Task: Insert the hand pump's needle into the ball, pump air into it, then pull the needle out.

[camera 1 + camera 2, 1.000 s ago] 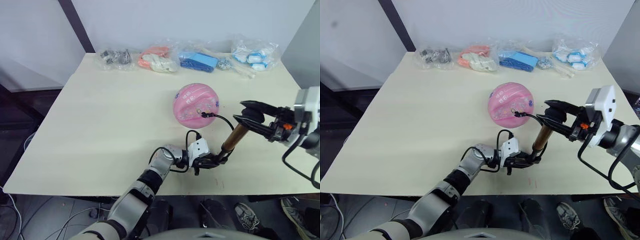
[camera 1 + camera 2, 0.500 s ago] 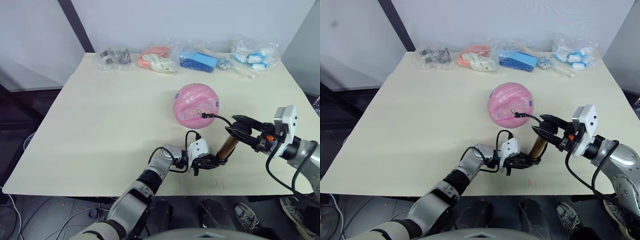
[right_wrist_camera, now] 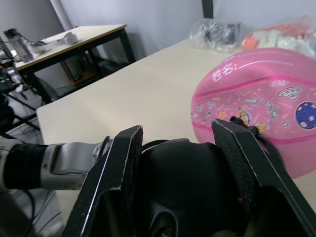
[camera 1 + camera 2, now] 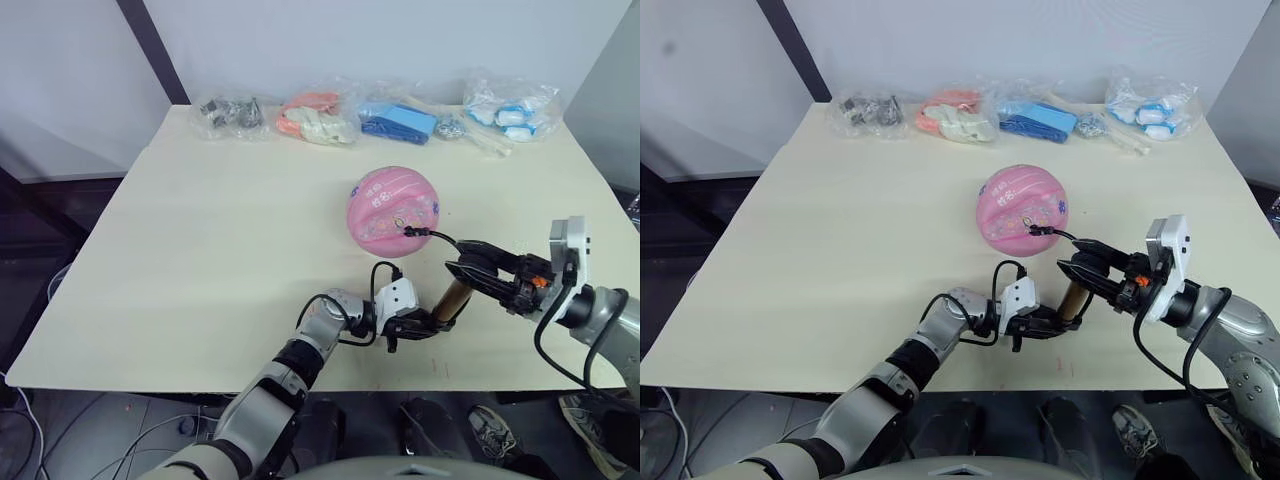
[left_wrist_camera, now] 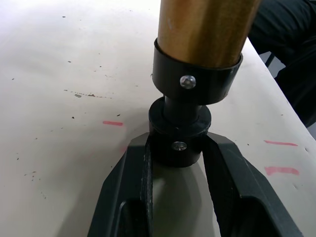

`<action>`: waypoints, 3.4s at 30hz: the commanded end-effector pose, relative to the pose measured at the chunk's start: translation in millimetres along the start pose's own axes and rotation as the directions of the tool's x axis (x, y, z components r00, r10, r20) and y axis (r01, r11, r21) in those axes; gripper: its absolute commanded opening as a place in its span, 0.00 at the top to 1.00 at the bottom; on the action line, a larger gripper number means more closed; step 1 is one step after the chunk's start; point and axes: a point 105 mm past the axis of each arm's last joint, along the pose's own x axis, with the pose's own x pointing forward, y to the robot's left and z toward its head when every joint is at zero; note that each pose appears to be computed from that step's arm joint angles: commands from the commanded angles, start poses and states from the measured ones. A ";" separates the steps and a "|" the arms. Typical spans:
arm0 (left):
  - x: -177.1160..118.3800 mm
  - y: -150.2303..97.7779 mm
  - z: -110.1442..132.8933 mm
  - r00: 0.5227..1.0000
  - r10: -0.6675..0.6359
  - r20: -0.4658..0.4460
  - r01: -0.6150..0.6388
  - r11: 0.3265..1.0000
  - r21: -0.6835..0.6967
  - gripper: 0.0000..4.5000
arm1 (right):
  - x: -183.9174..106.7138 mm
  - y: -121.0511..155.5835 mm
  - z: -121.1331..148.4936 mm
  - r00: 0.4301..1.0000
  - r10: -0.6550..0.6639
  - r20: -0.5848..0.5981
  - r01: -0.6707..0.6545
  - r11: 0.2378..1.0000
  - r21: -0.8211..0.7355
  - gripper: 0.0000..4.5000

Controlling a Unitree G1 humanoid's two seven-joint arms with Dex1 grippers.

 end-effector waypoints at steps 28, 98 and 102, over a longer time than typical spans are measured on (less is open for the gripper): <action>-1.1 -0.1 -15.7 0.999 0.025 -0.033 -0.027 0.997 -0.066 0.77 | -18.8 6.8 104.6 0.996 0.043 0.076 -0.018 0.953 -0.301 0.61; -2.6 -0.5 -17.6 0.999 0.029 -0.024 -0.030 0.999 -0.039 0.77 | -13.9 -0.5 105.1 0.999 0.038 0.021 -0.026 0.908 -0.418 0.61; -2.5 -0.5 -17.6 0.999 0.029 -0.023 -0.030 0.999 -0.037 0.77 | -14.3 1.5 121.2 0.998 0.046 0.043 -0.023 0.902 -0.432 0.61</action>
